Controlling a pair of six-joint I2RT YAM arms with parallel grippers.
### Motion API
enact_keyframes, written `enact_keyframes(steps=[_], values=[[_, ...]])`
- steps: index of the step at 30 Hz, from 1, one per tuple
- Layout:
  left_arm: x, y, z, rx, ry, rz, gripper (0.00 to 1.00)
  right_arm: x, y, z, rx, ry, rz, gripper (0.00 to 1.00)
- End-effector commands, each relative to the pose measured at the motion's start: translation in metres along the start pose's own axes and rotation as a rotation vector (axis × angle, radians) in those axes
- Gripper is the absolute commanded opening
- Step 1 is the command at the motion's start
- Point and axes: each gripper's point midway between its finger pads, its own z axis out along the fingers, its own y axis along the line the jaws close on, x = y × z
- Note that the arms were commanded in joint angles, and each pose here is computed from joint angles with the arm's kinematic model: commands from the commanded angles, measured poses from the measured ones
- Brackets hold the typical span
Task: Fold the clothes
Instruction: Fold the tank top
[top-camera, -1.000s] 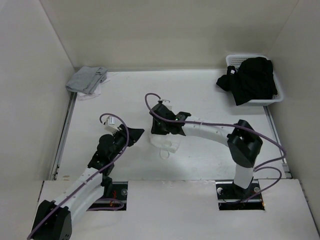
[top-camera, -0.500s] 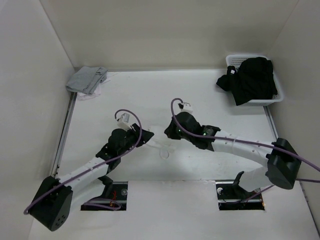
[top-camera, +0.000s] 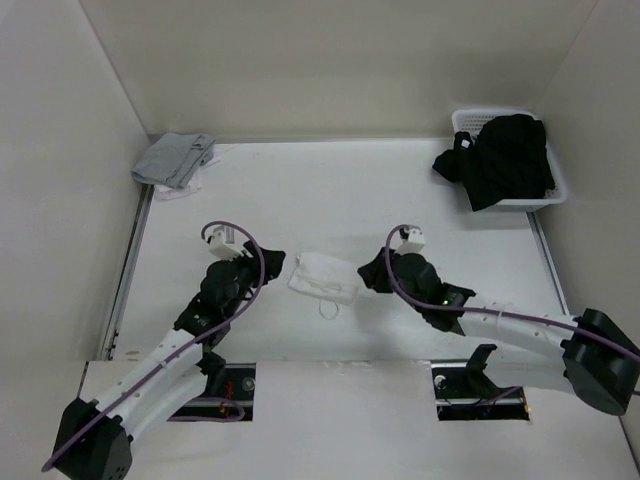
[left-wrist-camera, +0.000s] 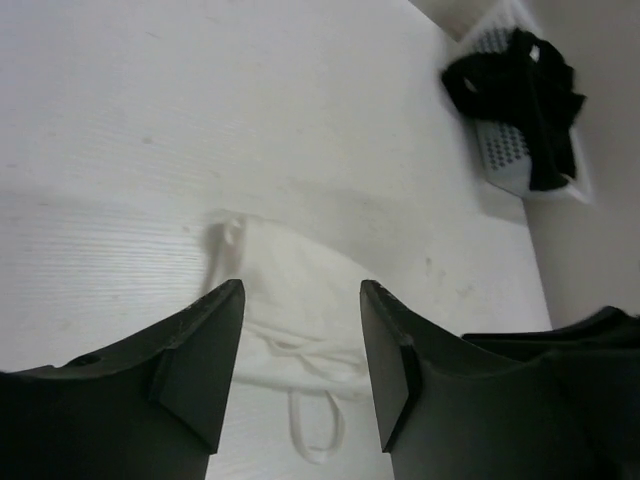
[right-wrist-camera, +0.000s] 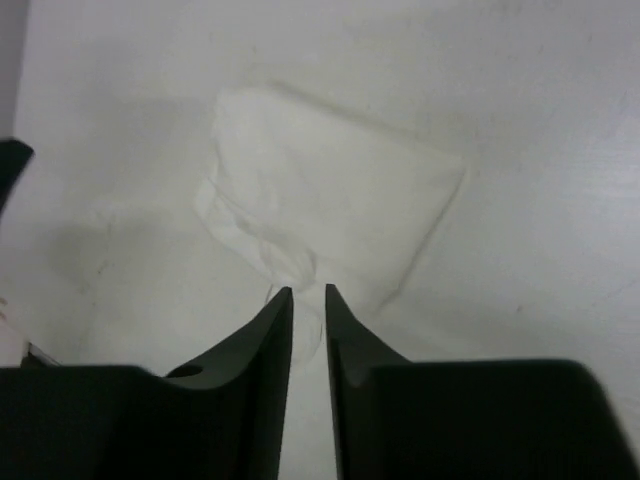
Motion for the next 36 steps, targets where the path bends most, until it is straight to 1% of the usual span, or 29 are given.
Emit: enact_keyframes(steps=[1, 3, 5, 7, 9, 12, 15, 24, 36], values=[[0.002, 0.052, -0.007, -0.195, 0.007, 0.055, 0.5, -0.078, 0.011, -0.003, -0.06, -0.253, 0.053, 0.35], [0.0, 0.065, -0.01, -0.248, 0.018, 0.044, 0.53, -0.111, -0.003, -0.005, -0.026, -0.329, 0.082, 0.5], [-0.002, 0.072, -0.011, -0.277, 0.026, 0.036, 0.54, -0.143, -0.019, -0.011, 0.007, -0.408, 0.092, 0.63], [-0.006, 0.079, -0.012, -0.311, 0.024, 0.021, 0.55, -0.169, -0.038, -0.019, 0.046, -0.484, 0.075, 0.7], [-0.01, 0.087, -0.013, -0.344, 0.012, 0.006, 0.56, -0.182, -0.065, -0.026, 0.102, -0.545, 0.082, 0.73], [-0.019, 0.096, -0.012, -0.382, -0.006, -0.019, 0.57, -0.174, -0.096, -0.025, 0.144, -0.571, 0.141, 0.75], [-0.025, 0.101, -0.008, -0.404, -0.017, -0.036, 0.57, -0.159, -0.115, -0.014, 0.165, -0.552, 0.19, 0.75], [-0.028, 0.102, -0.002, -0.406, -0.024, -0.041, 0.57, -0.152, -0.108, 0.0, 0.124, -0.483, 0.19, 0.75], [-0.022, 0.099, 0.005, -0.378, -0.002, -0.045, 0.57, -0.151, -0.112, 0.002, 0.133, -0.476, 0.194, 0.75]])
